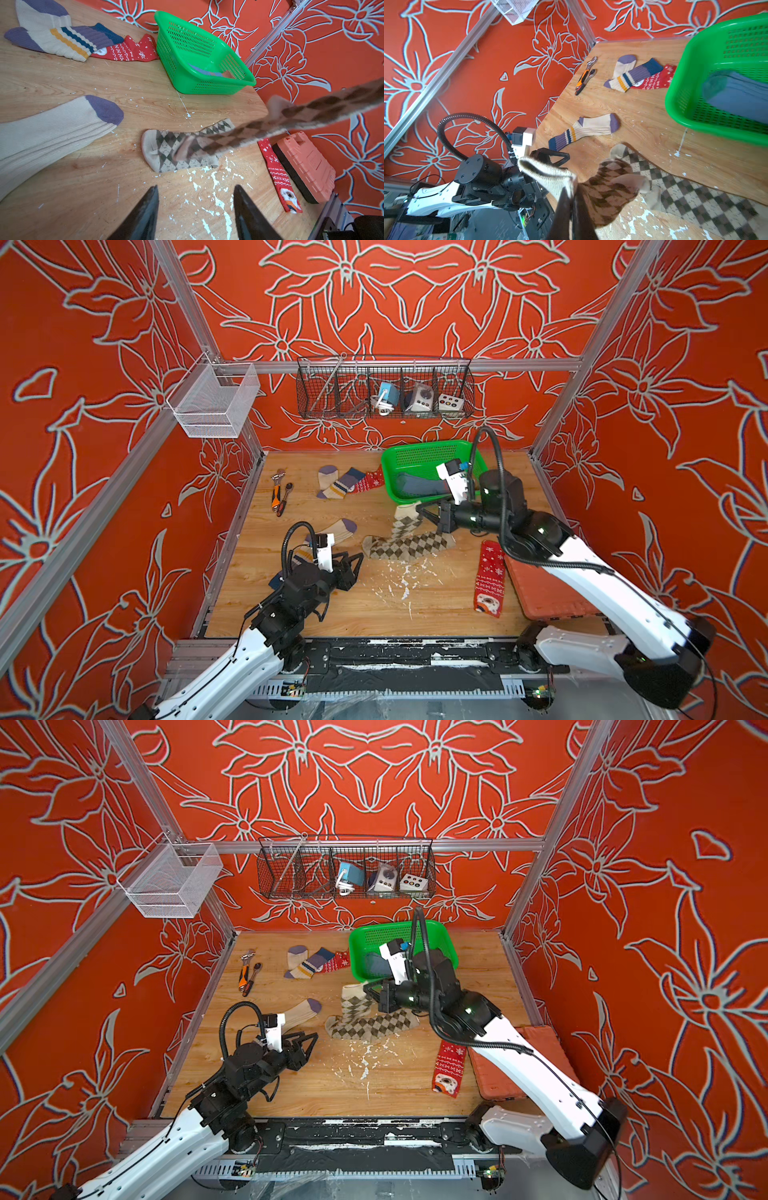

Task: Place the socks together as a pair
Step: Flatten out the sock at the center of the board.

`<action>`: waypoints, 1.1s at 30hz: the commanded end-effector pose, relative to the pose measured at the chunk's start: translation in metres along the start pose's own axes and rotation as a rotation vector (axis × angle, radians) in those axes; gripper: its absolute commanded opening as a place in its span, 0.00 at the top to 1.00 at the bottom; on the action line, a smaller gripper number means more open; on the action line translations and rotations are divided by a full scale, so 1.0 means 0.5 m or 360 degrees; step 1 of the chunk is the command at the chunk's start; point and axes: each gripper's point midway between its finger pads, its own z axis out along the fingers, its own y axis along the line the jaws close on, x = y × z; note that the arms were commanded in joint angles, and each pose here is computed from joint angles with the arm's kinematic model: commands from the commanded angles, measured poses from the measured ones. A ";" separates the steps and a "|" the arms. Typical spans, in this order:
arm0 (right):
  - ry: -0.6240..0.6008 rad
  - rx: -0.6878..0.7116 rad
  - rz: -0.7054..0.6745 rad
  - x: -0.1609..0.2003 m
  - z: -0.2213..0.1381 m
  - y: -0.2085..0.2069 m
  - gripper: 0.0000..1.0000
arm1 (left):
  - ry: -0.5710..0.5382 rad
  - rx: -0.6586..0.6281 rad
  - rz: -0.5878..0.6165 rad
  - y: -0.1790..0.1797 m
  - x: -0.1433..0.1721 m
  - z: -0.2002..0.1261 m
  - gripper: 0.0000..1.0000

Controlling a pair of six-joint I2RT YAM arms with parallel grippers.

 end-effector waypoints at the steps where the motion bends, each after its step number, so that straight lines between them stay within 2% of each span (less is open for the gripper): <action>1: -0.0102 0.0168 0.0066 0.019 -0.041 -0.048 1.00 | -0.0015 0.0000 -0.0001 0.000 -0.004 0.005 0.44; 5: -0.0038 0.0178 0.0080 0.056 -0.056 -0.058 1.00 | -0.0004 0.0004 -0.0005 0.001 0.000 0.012 0.44; 12: 0.0158 -0.0104 0.0097 0.083 -0.025 0.002 1.00 | -0.0009 -0.0005 -0.0007 0.004 0.000 0.008 0.44; 19: 0.0206 -0.0205 0.0091 0.103 -0.027 0.020 1.00 | -0.0031 -0.0023 -0.0005 0.009 -0.002 0.001 0.44; 26: 0.0281 -0.0399 0.0089 0.111 -0.023 0.088 1.00 | -0.0019 -0.0028 -0.0001 0.009 -0.001 0.007 0.44; 30: 0.0228 -0.0495 0.0129 0.094 -0.036 0.126 1.00 | -0.0018 -0.0028 -0.0001 0.009 0.000 0.010 0.44; 33: 0.0097 -0.0428 0.0166 0.073 -0.050 0.112 1.00 | -0.0013 -0.0024 -0.0005 0.008 0.000 0.013 0.44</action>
